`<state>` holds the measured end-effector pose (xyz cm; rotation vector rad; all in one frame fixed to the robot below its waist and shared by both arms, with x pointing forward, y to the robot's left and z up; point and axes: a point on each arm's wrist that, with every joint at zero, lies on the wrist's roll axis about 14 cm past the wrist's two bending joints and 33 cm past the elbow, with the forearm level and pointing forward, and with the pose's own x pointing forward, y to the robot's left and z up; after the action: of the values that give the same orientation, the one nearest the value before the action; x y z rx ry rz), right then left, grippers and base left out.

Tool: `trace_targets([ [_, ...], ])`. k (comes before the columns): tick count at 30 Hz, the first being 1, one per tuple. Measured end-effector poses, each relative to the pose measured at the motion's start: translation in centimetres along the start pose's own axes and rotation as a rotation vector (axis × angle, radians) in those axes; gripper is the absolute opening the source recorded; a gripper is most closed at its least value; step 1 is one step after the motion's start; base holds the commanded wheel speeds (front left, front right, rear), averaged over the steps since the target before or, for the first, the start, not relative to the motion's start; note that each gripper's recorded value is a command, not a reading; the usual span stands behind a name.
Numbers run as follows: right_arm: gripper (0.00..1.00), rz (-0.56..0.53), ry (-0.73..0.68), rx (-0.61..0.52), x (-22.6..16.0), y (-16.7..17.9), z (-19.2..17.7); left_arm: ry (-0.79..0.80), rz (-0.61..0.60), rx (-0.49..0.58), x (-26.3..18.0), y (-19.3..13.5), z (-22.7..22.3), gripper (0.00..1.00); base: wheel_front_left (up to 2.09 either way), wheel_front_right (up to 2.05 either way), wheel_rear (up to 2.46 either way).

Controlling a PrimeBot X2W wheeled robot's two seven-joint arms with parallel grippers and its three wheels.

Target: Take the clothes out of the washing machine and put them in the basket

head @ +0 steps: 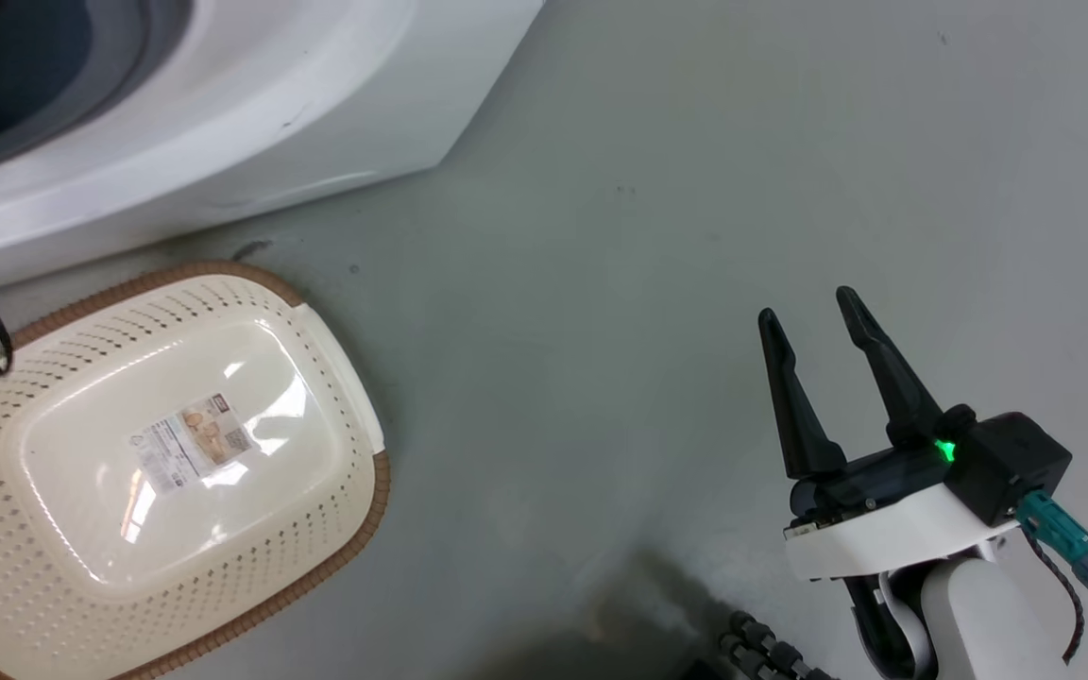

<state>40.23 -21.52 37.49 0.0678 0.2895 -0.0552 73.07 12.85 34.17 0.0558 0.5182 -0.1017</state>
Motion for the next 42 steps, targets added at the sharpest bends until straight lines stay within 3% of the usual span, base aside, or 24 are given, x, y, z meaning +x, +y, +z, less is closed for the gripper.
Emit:
trace_targets([
  [15, 1.00, 0.018, -0.134, -0.001, -2.8, 0.7, 4.8, -0.342, -0.031, -0.059, -10.5, -0.1, 3.3, 0.00, 0.00, 0.00, 0.00],
  [30, 1.00, 0.057, -0.238, 0.027, -7.1, 2.0, 8.5, -0.542, 0.000, -0.069, -22.9, 1.8, 5.5, 0.00, 0.00, 0.00, 0.00],
  [42, 1.00, 0.092, -0.279, 0.032, -9.2, 3.0, 9.8, -0.707, 0.018, -0.072, -31.6, 1.5, 5.9, 0.00, 0.00, 0.00, 0.00],
])
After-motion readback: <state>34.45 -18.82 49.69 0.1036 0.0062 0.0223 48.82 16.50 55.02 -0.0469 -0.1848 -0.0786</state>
